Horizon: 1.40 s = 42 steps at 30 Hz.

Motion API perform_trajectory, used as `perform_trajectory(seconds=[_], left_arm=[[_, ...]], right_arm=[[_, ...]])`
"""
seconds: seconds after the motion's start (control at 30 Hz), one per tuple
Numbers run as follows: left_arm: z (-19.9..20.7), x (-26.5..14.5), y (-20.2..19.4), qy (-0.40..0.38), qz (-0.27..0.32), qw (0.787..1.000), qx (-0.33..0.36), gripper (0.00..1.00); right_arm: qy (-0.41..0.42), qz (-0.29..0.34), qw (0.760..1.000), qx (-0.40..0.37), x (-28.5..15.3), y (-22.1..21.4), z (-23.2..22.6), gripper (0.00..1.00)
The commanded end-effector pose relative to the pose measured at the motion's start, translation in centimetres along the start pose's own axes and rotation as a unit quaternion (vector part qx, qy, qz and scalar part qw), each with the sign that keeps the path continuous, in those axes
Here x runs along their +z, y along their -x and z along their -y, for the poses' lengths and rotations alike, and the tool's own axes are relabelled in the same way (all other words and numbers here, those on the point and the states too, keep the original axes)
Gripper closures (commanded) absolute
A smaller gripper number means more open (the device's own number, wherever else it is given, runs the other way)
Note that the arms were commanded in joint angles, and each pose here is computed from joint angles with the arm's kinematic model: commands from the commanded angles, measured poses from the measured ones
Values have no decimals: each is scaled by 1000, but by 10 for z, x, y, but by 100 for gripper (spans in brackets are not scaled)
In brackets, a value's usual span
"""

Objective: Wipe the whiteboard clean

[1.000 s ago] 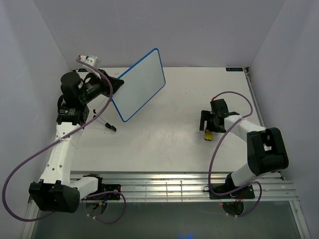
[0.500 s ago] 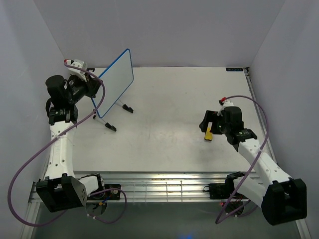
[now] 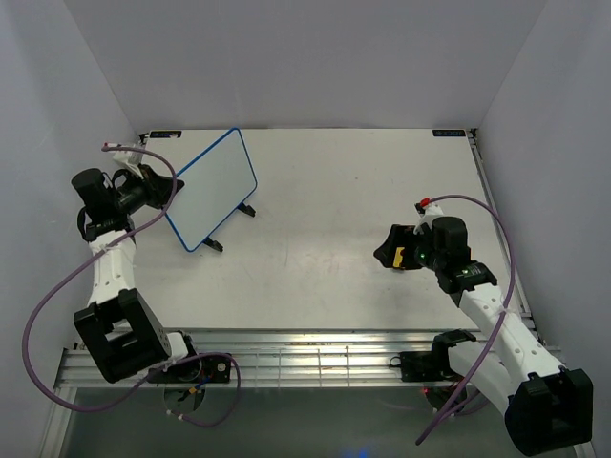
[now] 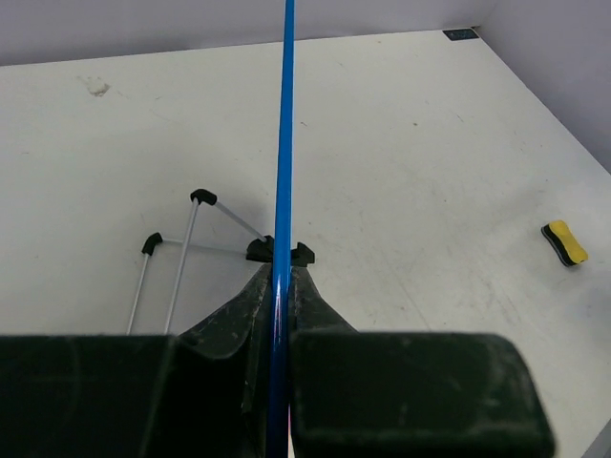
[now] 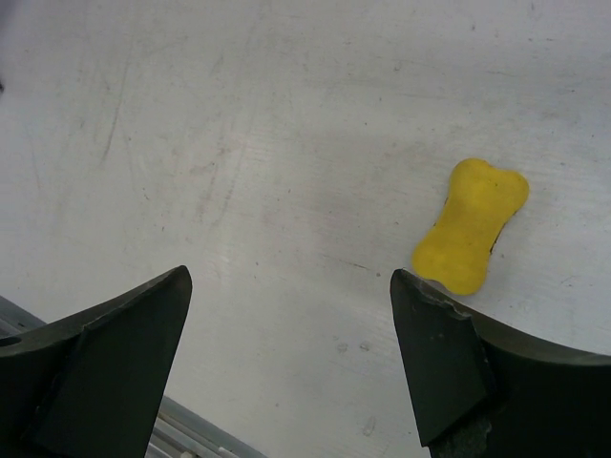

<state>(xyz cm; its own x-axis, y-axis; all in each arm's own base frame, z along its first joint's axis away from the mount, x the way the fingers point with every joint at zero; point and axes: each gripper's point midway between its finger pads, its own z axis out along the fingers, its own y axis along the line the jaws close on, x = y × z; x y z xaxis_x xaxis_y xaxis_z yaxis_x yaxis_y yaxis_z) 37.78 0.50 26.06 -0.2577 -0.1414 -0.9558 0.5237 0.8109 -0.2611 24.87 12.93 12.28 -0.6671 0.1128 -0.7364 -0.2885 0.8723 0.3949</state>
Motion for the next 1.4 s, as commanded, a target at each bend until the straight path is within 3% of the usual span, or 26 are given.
perform_trajectory(seconds=[0.0, 0.37, 0.63, 0.83, 1.17, 1.37], left_arm=[[10, -7, 30, -55, 37, 996, 54, 100], [-23, -2, -6, -43, -1, 998, 41, 100], [-35, -8, -58, -32, -16, 999, -5, 100], [-53, -18, -62, 1, -19, 1000, -12, 100], [-65, -16, -80, 22, -33, 999, -37, 76], [-82, -18, -83, 78, -36, 995, -43, 58]], right_arm=[[35, 14, 999, -10, 1, 5, -12, 10], [57, 22, 998, -17, -3, 6, -22, 10], [74, 23, 997, -22, -4, 6, -30, 10], [81, 34, 996, -30, -9, 8, -35, 10], [86, 32, 995, -30, -7, 6, -36, 10], [88, 34, 995, -32, -8, 7, -38, 10]])
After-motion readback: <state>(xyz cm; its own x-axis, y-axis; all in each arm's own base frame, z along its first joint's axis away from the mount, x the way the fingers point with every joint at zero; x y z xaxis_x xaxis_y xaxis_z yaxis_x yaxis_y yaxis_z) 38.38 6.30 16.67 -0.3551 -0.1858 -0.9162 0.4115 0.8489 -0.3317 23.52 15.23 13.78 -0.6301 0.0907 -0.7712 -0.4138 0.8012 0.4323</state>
